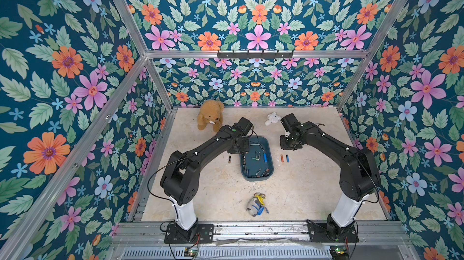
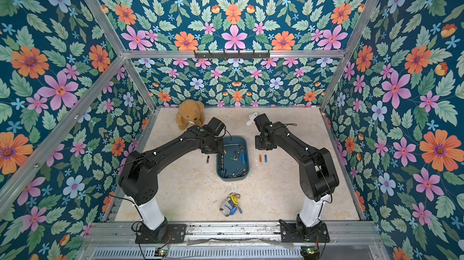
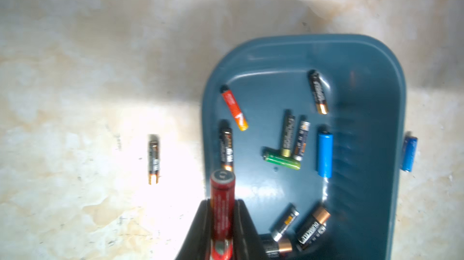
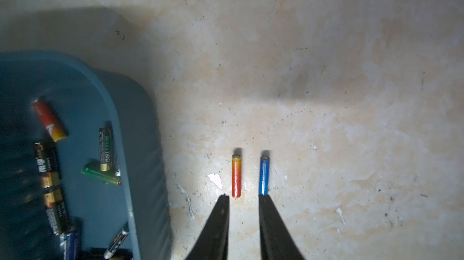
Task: Take the batteries out of the storage box
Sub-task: Place the battery at the center of the board.
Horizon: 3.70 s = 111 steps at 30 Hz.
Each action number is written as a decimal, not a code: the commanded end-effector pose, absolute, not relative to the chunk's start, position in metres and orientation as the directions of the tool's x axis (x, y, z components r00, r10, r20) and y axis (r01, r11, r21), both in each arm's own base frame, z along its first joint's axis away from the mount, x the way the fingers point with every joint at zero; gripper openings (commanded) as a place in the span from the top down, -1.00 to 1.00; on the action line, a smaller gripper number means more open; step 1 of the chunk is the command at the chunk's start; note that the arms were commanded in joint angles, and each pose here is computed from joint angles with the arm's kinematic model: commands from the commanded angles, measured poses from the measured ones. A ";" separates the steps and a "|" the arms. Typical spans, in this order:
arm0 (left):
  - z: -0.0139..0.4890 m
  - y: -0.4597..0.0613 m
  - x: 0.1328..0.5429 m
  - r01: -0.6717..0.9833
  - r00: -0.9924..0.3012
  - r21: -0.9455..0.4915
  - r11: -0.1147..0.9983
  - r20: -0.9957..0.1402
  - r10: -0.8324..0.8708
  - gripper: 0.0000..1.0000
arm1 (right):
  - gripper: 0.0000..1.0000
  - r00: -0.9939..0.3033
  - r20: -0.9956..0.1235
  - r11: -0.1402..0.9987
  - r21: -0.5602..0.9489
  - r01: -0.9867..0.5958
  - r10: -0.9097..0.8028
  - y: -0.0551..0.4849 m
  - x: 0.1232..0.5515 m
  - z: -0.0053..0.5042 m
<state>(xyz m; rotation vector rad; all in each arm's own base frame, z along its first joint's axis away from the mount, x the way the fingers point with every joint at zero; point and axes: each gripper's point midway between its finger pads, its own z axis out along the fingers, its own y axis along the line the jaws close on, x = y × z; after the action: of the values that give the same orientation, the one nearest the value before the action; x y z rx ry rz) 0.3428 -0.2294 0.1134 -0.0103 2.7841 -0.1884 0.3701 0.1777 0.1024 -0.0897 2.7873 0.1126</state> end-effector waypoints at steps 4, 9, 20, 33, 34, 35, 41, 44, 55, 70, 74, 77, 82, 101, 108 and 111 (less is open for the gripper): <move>0.114 -0.193 0.345 -0.005 -0.939 -0.090 0.996 -0.342 -0.035 0.62 | 0.47 -0.937 -0.347 0.995 0.074 -0.070 -0.040 0.180 0.369 0.106; 0.107 -0.169 0.347 -0.025 -0.939 -0.080 0.997 -0.341 -0.051 0.62 | 0.46 -0.939 -0.343 0.995 0.067 -0.068 -0.041 0.179 0.369 0.105; 0.078 -0.143 0.345 -0.047 -0.954 -0.065 0.997 -0.293 -0.064 0.62 | 0.46 -0.940 -0.340 0.997 0.053 -0.055 -0.034 0.175 0.369 0.105; 0.057 -0.143 0.348 -0.037 -0.964 -0.075 0.996 -0.260 -0.055 0.62 | 0.46 -0.941 -0.337 0.998 0.040 -0.044 -0.027 0.171 0.367 0.105; 0.056 -0.143 0.347 -0.036 -0.965 -0.076 0.996 -0.257 -0.054 0.62 | 0.47 -0.941 -0.337 0.998 0.040 -0.043 -0.027 0.171 0.368 0.104; 0.056 -0.143 0.348 -0.036 -0.965 -0.076 0.996 -0.257 -0.054 0.62 | 0.46 -0.941 -0.337 0.998 0.041 -0.043 -0.027 0.172 0.367 0.105; 0.050 -0.142 0.346 -0.034 -0.968 -0.070 0.997 -0.247 -0.050 0.62 | 0.46 -0.941 -0.338 0.998 0.045 -0.040 -0.023 0.173 0.369 0.105; 0.047 -0.143 0.346 -0.030 -0.969 -0.071 0.997 -0.244 -0.046 0.62 | 0.46 -0.940 -0.340 0.998 0.045 -0.041 -0.023 0.173 0.369 0.106; 0.040 -0.144 0.345 -0.017 -0.969 -0.074 0.997 -0.245 -0.035 0.62 | 0.46 -0.940 -0.339 0.998 0.042 -0.039 -0.022 0.172 0.369 0.106; 0.032 -0.146 0.346 -0.005 -0.970 -0.079 0.997 -0.241 -0.024 0.62 | 0.47 -0.941 -0.337 0.999 0.038 -0.038 -0.023 0.171 0.368 0.106; 0.030 -0.147 0.347 0.000 -0.971 -0.078 0.997 -0.239 -0.018 0.62 | 0.46 -0.941 -0.338 0.999 0.033 -0.037 -0.024 0.171 0.369 0.107; 0.028 -0.147 0.346 0.002 -0.972 -0.076 0.997 -0.235 -0.016 0.62 | 0.46 -0.941 -0.337 0.999 0.035 -0.035 -0.021 0.171 0.368 0.107; 0.027 -0.147 0.346 0.003 -0.972 -0.078 0.997 -0.233 -0.015 0.63 | 0.47 -0.942 -0.336 0.999 0.035 -0.032 -0.019 0.170 0.369 0.106; 0.019 -0.147 0.346 0.005 -0.976 -0.072 0.997 -0.218 -0.010 0.59 | 0.46 -0.943 -0.332 0.999 0.036 -0.034 -0.020 0.171 0.368 0.104; 0.022 -0.147 0.346 0.005 -0.974 -0.075 0.997 -0.224 -0.012 0.54 | 0.46 -0.942 -0.335 0.999 0.036 -0.034 -0.020 0.171 0.368 0.105; 0.023 -0.147 0.346 0.005 -0.974 -0.071 0.997 -0.226 -0.012 0.54 | 0.46 -0.941 -0.337 0.999 0.039 -0.035 -0.020 0.171 0.368 0.105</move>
<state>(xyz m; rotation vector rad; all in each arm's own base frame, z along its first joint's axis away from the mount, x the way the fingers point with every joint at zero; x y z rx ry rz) 0.3463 -0.1478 0.0218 -0.0100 2.9119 -0.1117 0.3690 0.1730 0.1052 -0.0512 2.7945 0.0764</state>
